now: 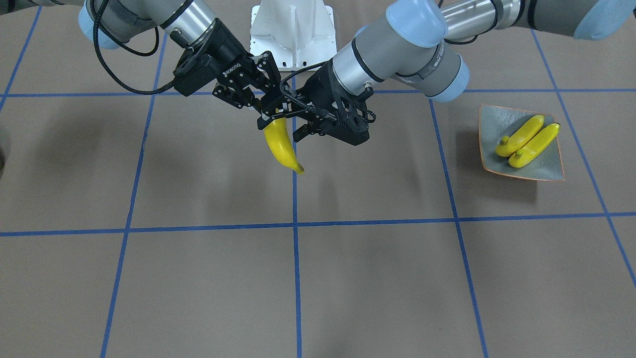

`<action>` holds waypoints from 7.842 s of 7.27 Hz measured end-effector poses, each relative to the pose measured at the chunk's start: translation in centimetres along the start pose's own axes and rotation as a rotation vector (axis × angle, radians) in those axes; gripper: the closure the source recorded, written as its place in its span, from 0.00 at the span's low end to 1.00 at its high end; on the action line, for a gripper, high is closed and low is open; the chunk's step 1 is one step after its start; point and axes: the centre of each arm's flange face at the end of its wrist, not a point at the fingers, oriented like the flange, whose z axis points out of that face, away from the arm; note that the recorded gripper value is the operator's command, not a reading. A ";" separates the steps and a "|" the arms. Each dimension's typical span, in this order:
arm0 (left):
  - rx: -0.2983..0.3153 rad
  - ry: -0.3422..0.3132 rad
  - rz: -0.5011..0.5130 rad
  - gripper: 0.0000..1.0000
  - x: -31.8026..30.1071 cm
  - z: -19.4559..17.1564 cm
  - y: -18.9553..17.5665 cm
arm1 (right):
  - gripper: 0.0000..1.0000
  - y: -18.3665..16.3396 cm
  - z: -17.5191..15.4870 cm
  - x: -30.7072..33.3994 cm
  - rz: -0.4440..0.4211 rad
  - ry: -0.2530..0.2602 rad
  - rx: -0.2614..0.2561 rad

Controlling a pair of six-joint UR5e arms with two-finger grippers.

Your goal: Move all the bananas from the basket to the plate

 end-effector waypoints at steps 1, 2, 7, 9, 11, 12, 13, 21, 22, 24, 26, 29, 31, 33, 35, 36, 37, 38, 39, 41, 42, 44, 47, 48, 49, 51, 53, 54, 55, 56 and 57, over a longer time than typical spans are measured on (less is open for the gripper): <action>-0.004 0.001 -0.001 1.00 0.1 0.1 0.2 | 0.91 0.0 0.0 -0.1 -0.001 -0.002 0.000; -0.008 0.002 -0.003 1.00 0.1 0.2 0.4 | 0.01 0.0 0.0 -0.2 -0.001 -0.003 0.000; -0.011 -0.006 -0.018 1.00 -0.6 0.2 0.5 | 0.00 -0.4 -0.6 0.4 0.048 0.000 0.042; -0.002 -0.035 -0.013 1.00 -3.9 -1.2 -0.3 | 0.00 -1.5 -1.5 1.8 0.060 0.017 0.064; -0.024 -0.079 0.066 1.00 -9.2 -5.8 -1.6 | 0.00 -3.4 -3.1 5.6 0.080 0.066 0.095; -0.032 -0.098 0.109 1.00 -11.8 -9.0 -3.0 | 0.00 -4.1 -3.9 7.6 0.090 0.094 0.101; -0.035 -0.119 0.168 1.00 -14.8 -11.7 -3.5 | 0.00 -4.6 -4.6 9.2 0.101 0.116 0.106; -0.226 -0.647 0.729 1.00 -24.5 -22.6 4.2 | 0.00 -7.3 -8.2 18.6 0.181 0.268 0.178; -0.268 -0.766 0.758 1.00 -25.2 -21.9 5.4 | 0.00 -7.4 -8.2 18.9 0.184 0.272 0.179; -0.332 -0.956 0.814 1.00 -27.7 -20.0 7.8 | 0.00 -7.4 -8.2 19.1 0.185 0.276 0.182; -0.383 -1.008 0.912 1.00 -28.9 -19.8 9.0 | 0.00 -7.5 -8.1 19.2 0.186 0.279 0.185; -0.438 -1.021 1.017 1.00 -30.8 -20.0 9.4 | 0.00 -7.6 -7.9 19.1 0.185 0.279 0.186; -0.430 -1.011 1.008 1.00 -33.6 -19.6 9.1 | 0.00 -7.7 -7.5 19.4 0.189 0.286 0.186; -0.414 -0.987 0.996 1.00 -35.3 -19.8 9.4 | 0.00 -7.8 -7.4 19.5 0.190 0.289 0.189; -0.396 -0.965 1.013 1.00 -36.6 -19.9 9.5 | 0.00 -7.8 -7.3 19.5 0.189 0.291 0.189; -0.398 -0.964 1.017 1.00 -37.0 -19.8 9.5 | 0.00 -7.8 -7.2 19.6 0.190 0.291 0.189; -0.403 -0.965 1.018 1.00 -37.3 -19.6 9.5 | 0.00 -7.8 -7.2 19.6 0.190 0.292 0.189; -0.408 -0.968 1.015 1.00 -37.7 -19.4 9.5 | 0.00 -7.8 -7.2 19.6 0.191 0.292 0.189; -0.410 -0.970 1.013 1.00 -38.3 -19.1 9.3 | 0.00 -7.8 -7.2 19.6 0.191 0.292 0.189; -0.401 -0.959 1.020 1.00 -39.5 -18.4 8.8 | 0.00 -7.8 -7.2 19.6 0.192 0.292 0.190; -0.400 -0.958 1.021 1.00 -39.9 -18.2 8.7 | 0.00 -7.8 -7.2 19.6 0.193 0.291 0.190; -0.404 -0.960 1.021 0.43 -40.3 -18.0 8.5 | 0.00 -7.8 -7.2 19.6 0.194 0.291 0.190; -0.404 -0.962 1.022 0.04 -40.5 -17.8 8.4 | 0.00 -7.8 -7.3 19.5 0.193 0.289 0.189; -0.402 -0.958 1.024 0.04 -40.2 -17.7 8.3 | 0.00 -7.8 -7.4 19.5 0.190 0.287 0.188; -0.400 -0.945 1.026 0.02 -39.8 -17.7 8.4 | 0.00 -7.8 -7.4 19.4 0.189 0.285 0.189; -0.395 -0.856 1.000 0.02 -37.4 -17.5 8.4 | 0.00 -8.5 -8.3 19.5 0.192 0.286 0.214; -0.334 -0.773 0.867 0.02 -34.7 -17.5 7.6 | 0.00 -9.9 -10.8 21.9 0.202 0.314 0.222; -0.300 -0.738 0.777 0.02 -33.4 -17.4 7.2 | 0.00 -10.4 -12.7 24.4 0.166 0.351 0.206; -0.274 -0.721 0.704 0.02 -32.0 -17.1 6.7 | 0.00 -10.3 -14.9 27.9 0.095 0.404 0.176; -0.260 -0.720 0.653 0.02 -30.5 -16.5 6.2 | 0.00 -10.1 -17.3 31.6 0.026 0.449 0.138; -0.255 -0.727 0.617 0.02 -29.0 -15.7 5.7 | 0.00 -10.3 -20.2 35.1 -0.012 0.485 0.108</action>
